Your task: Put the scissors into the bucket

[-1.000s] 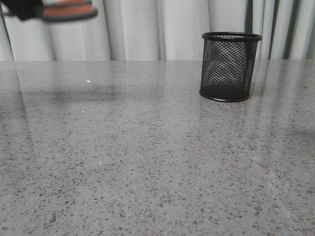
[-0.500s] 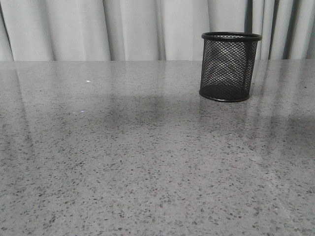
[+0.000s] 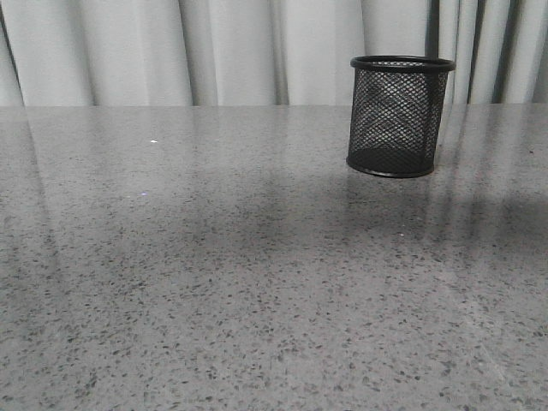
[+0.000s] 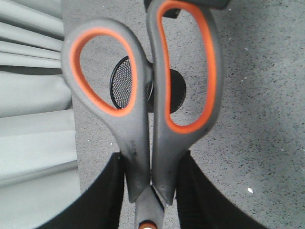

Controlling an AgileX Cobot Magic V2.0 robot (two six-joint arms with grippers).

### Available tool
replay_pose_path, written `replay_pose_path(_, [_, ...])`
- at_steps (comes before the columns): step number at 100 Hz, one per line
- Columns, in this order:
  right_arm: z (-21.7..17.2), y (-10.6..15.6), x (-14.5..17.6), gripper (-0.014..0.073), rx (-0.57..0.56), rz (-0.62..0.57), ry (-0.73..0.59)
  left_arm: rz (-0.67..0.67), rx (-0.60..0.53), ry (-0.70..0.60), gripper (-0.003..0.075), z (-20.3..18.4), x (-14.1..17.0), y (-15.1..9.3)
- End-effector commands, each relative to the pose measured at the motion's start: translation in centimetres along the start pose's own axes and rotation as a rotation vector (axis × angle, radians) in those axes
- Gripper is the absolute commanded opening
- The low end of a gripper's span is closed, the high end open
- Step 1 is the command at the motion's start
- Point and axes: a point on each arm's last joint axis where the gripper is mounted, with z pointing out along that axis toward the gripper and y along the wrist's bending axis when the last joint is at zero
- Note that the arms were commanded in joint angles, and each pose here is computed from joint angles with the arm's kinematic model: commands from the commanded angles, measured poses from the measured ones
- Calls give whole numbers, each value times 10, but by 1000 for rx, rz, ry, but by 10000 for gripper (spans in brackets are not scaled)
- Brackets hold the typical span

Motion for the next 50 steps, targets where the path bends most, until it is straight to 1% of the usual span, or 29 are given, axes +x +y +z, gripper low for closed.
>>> replay_pose_path(1, [-2,12,-11,477,-61,-8,-63,-16,-115,-91,-10,-27,-9,7])
replay_pose_path(15, [-2,13,-12,435,-69,-12,-70,-32,-111,-137,-10,-28,-13,7])
replay_pose_path(44, [5,6,-12,435,-73,20,-49,-34,-90,-184,-11,-28,-17,5])
replay_pose_path(50, [7,5,-12,413,-85,28,-44,-31,-82,-200,-11,-28,-19,4])
